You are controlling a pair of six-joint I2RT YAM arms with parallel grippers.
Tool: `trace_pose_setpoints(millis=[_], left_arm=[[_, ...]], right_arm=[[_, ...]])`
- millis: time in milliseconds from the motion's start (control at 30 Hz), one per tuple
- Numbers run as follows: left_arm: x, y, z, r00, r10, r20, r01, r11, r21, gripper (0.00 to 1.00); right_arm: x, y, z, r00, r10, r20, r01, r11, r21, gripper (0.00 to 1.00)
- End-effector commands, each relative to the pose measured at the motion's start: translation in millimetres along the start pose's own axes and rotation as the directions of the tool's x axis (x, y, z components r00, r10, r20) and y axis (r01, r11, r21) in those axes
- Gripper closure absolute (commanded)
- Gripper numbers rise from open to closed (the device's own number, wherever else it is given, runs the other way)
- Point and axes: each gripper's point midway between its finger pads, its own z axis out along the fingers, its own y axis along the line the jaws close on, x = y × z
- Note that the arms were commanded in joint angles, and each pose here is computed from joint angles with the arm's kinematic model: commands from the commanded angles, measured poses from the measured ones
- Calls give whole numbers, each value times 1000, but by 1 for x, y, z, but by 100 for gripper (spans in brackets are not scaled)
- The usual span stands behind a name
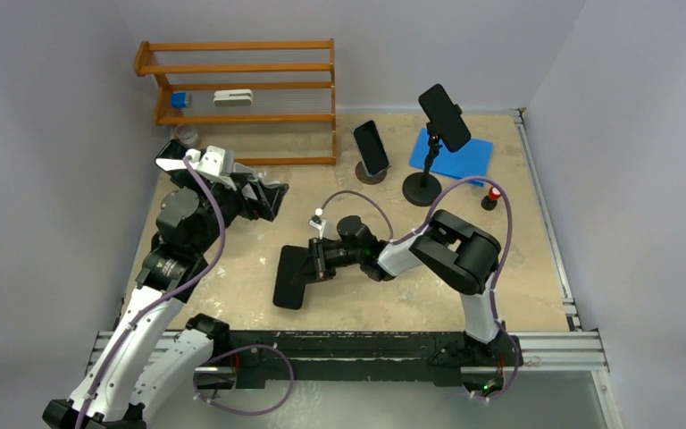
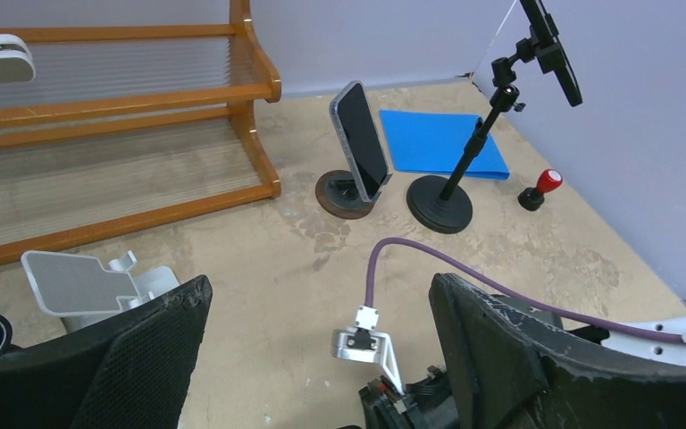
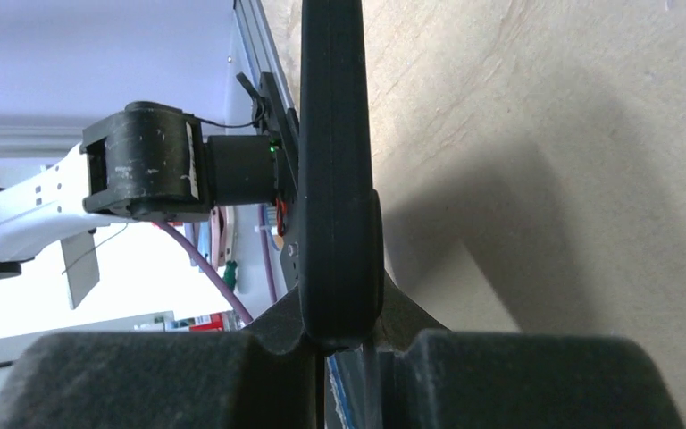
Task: Remove the phone from the phone stand
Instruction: Place the phone at the center of the board.
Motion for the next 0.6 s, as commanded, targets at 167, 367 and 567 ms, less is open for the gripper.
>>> trace_pose_setpoints(millis=[167, 367, 567], left_arm=[[-12, -5, 0, 999, -14, 47, 13, 1000, 12, 9], [-9, -5, 2, 999, -17, 41, 17, 1000, 7, 9], [-7, -4, 3, 999, -20, 36, 20, 1000, 7, 9]], right_arm=[[-29, 42, 13, 999, -14, 34, 18, 993, -115, 100], [-29, 40, 17, 999, 31, 40, -26, 992, -125, 100], [-27, 26, 23, 999, 37, 36, -34, 996, -81, 100]])
